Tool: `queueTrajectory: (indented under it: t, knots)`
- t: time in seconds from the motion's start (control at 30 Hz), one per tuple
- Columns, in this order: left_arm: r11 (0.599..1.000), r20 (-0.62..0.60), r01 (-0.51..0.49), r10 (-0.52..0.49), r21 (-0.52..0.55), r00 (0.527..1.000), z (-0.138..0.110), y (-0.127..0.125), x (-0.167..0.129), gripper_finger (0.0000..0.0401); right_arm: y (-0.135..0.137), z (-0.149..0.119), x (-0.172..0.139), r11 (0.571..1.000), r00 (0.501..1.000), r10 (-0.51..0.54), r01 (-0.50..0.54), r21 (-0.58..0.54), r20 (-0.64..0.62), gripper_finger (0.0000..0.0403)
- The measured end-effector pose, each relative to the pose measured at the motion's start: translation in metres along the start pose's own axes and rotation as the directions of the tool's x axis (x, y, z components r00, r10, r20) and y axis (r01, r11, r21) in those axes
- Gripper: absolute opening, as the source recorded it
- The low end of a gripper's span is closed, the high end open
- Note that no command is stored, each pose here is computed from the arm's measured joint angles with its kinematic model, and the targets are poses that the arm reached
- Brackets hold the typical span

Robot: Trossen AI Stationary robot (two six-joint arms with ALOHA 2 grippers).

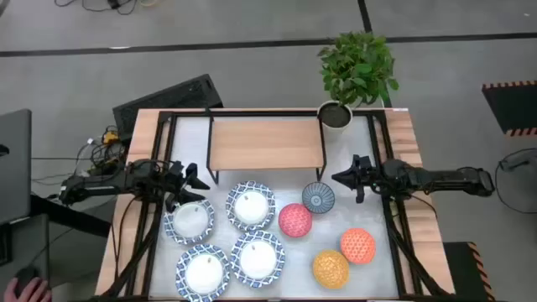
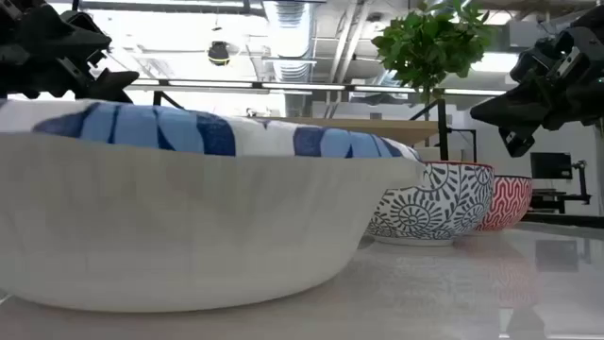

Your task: Place and stack bowls onto a shelf

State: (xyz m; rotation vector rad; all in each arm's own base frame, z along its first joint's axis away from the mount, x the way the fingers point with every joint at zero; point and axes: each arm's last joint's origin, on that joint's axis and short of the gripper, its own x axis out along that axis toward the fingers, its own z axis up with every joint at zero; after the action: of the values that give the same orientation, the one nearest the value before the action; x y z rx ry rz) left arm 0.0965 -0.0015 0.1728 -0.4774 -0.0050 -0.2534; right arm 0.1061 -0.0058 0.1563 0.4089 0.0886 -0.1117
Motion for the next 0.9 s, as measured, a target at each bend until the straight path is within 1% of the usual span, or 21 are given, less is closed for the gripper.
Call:
queueTrajectory:
  t: [0.73, 0.83, 0.9]
  knots:
    - [1.0, 0.0, 0.001, -0.001, 0.001, 1.0, 0.0001, -0.0001, 0.0, 0.0197, 0.0, 0.0, 0.0, 1.0, 1.0, 0.001, -0.001, 0.0, 0.0, 0.0043]
    - [1.0, -0.034, -0.023, 0.023, -0.014, 0.999, -0.0027, 0.0023, 0.0022, 0.0197, 0.0001, 0.0001, 0.0, 1.0, 1.0, 0.001, -0.001, 0.0, 0.0, 0.0043]
    - [0.999, -0.031, -0.039, 0.038, -0.014, 0.999, -0.0029, 0.0029, 0.0024, 0.0197, 0.0001, 0.0, 0.0, 1.0, 1.0, 0.001, -0.001, 0.0, 0.0, 0.0043]
